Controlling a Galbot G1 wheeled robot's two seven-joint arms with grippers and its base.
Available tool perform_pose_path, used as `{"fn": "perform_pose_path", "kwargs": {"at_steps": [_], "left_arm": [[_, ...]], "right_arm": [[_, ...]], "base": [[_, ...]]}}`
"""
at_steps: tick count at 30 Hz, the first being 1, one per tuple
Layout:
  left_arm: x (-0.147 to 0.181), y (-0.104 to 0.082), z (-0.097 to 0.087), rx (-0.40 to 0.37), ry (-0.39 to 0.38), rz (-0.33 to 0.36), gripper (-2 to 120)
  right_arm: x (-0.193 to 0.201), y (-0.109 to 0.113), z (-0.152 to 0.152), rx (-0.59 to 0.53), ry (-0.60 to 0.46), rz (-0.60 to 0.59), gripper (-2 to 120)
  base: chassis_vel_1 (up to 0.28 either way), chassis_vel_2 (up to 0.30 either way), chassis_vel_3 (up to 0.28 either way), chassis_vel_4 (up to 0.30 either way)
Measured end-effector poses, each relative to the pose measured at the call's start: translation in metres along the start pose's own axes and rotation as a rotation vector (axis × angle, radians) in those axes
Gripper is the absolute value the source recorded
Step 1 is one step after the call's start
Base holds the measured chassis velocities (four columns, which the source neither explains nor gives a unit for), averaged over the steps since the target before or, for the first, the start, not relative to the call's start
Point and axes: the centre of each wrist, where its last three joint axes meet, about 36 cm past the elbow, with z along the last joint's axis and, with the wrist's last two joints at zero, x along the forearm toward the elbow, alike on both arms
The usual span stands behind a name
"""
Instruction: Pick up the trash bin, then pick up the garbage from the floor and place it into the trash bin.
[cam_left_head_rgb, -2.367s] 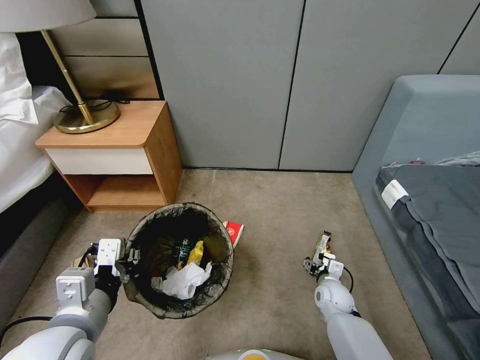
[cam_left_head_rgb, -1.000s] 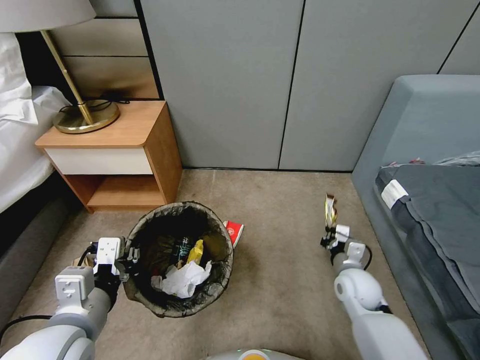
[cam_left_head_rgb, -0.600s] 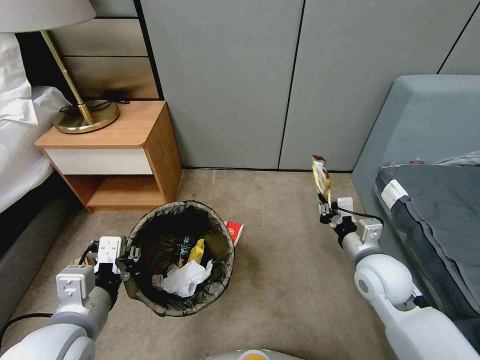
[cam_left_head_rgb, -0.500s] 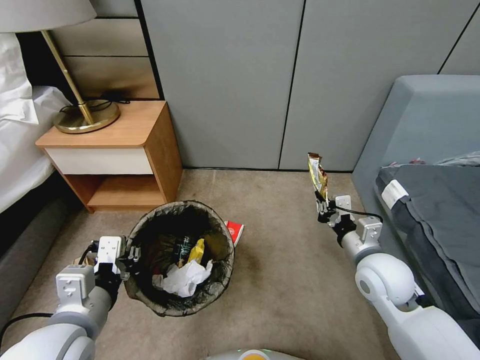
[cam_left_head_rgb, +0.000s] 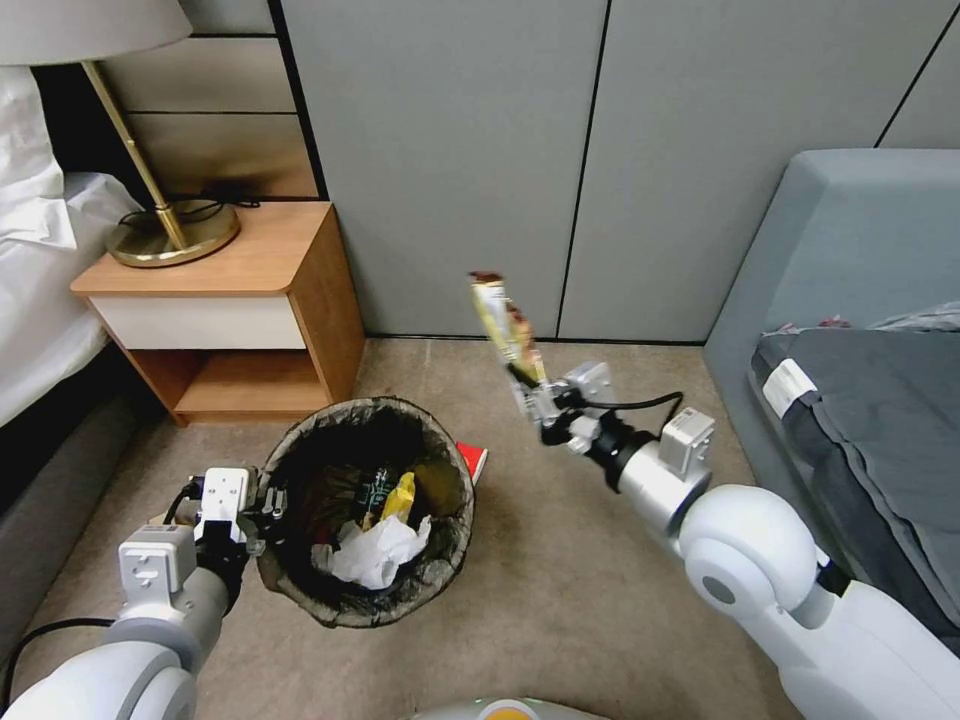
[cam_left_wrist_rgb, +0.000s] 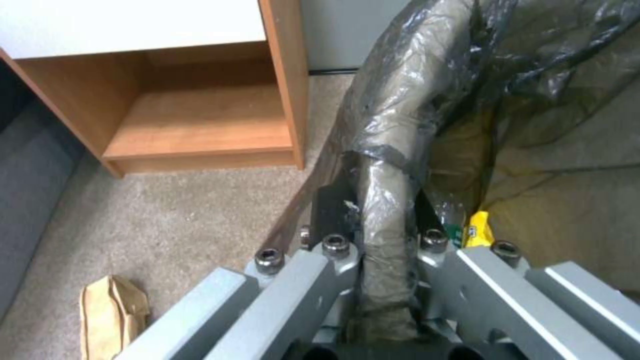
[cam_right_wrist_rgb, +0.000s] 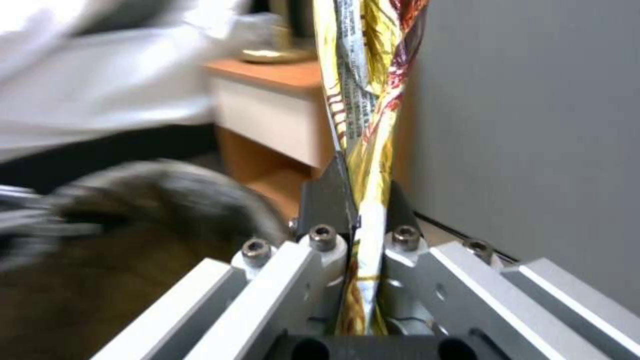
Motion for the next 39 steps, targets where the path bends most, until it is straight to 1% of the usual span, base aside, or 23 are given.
{"fn": "perform_pose_path", "kwargs": {"at_steps": [2, 3, 6, 10, 11, 12, 13, 16, 20, 26, 31, 32, 34, 36, 37, 38, 39], "left_arm": [[0.0, 0.0, 0.0, 0.0, 0.0, -0.003, 1], [0.0, 0.0, 0.0, 0.0, 0.0, -0.003, 1], [0.0, 0.0, 0.0, -0.001, 0.001, -0.006, 1], [0.0, -0.001, 0.0, -0.002, 0.004, -0.007, 1], [0.0, -0.001, 0.0, -0.003, 0.006, -0.007, 1], [0.0, -0.001, 0.0, -0.004, 0.009, -0.01, 1], [0.0, -0.001, 0.0, -0.004, 0.009, -0.01, 1], [0.0, -0.001, 0.0, -0.005, 0.014, -0.01, 1], [-0.001, -0.001, 0.0, -0.007, 0.014, -0.01, 1], [-0.001, -0.001, -0.002, -0.009, 0.008, -0.009, 1], [-0.002, -0.001, -0.002, -0.008, 0.005, -0.008, 1], [-0.002, -0.001, -0.002, -0.008, 0.004, -0.007, 1], [-0.002, -0.001, -0.002, -0.008, 0.004, -0.007, 1], [-0.002, -0.001, -0.003, -0.007, 0.003, -0.007, 1], [-0.002, -0.001, -0.003, -0.007, 0.003, -0.007, 1], [-0.002, -0.001, -0.003, -0.007, 0.002, -0.007, 1], [-0.002, -0.001, -0.003, -0.007, 0.001, -0.006, 1]], "right_arm": [[-0.008, 0.01, -0.005, -0.007, -0.004, -0.085, 0], [-0.008, 0.01, -0.005, -0.007, -0.004, -0.085, 0], [-0.016, 0.021, -0.01, -0.012, 0.003, -0.155, 0], [-0.021, 0.028, -0.011, -0.012, 0.015, -0.186, 0], [-0.024, 0.033, -0.011, -0.011, 0.025, -0.203, 0], [-0.028, 0.043, -0.01, -0.015, 0.046, -0.237, 0], [-0.028, 0.043, -0.01, -0.015, 0.046, -0.237, 0], [-0.033, 0.055, -0.008, -0.025, 0.074, -0.26, 0], [-0.034, 0.061, -0.004, -0.024, 0.107, -0.267, 0], [-0.037, 0.061, 0.005, -0.015, 0.14, -0.258, 0], [-0.037, 0.064, 0.009, 0.005, 0.182, -0.228, 0], [-0.037, 0.064, 0.011, 0.011, 0.19, -0.215, 5], [-0.037, 0.065, 0.011, 0.012, 0.193, -0.208, 7], [-0.037, 0.066, 0.011, 0.008, 0.198, -0.196, 18], [-0.037, 0.066, 0.011, 0.008, 0.198, -0.196, 18], [-0.036, 0.066, 0.011, 0.007, 0.199, -0.196, 22], [-0.036, 0.067, 0.011, 0.004, 0.199, -0.198, 28]], "base": [[0.0, 0.0, 0.0, 0.0], [0.0, 0.0, 0.0, 0.0], [0.0, 0.0, 0.0, 0.0], [0.0, 0.0, 0.0, 0.0], [0.0, 0.0, 0.0, 0.0], [0.0, 0.0, 0.0, 0.0], [0.0, 0.0, 0.0, 0.0], [0.0, 0.0, 0.0, 0.0], [0.0, 0.0, 0.0, 0.0], [0.0, 0.0, 0.0, 0.0], [0.0, 0.0, 0.0, 0.0], [0.0, 0.0, 0.0, 0.0], [0.0, 0.0, 0.0, 0.0], [0.0, 0.0, 0.0, 0.0], [0.0, 0.0, 0.0, 0.0], [0.0, 0.0, 0.0, 0.0], [0.0, 0.0, 0.0, 0.0]]}}
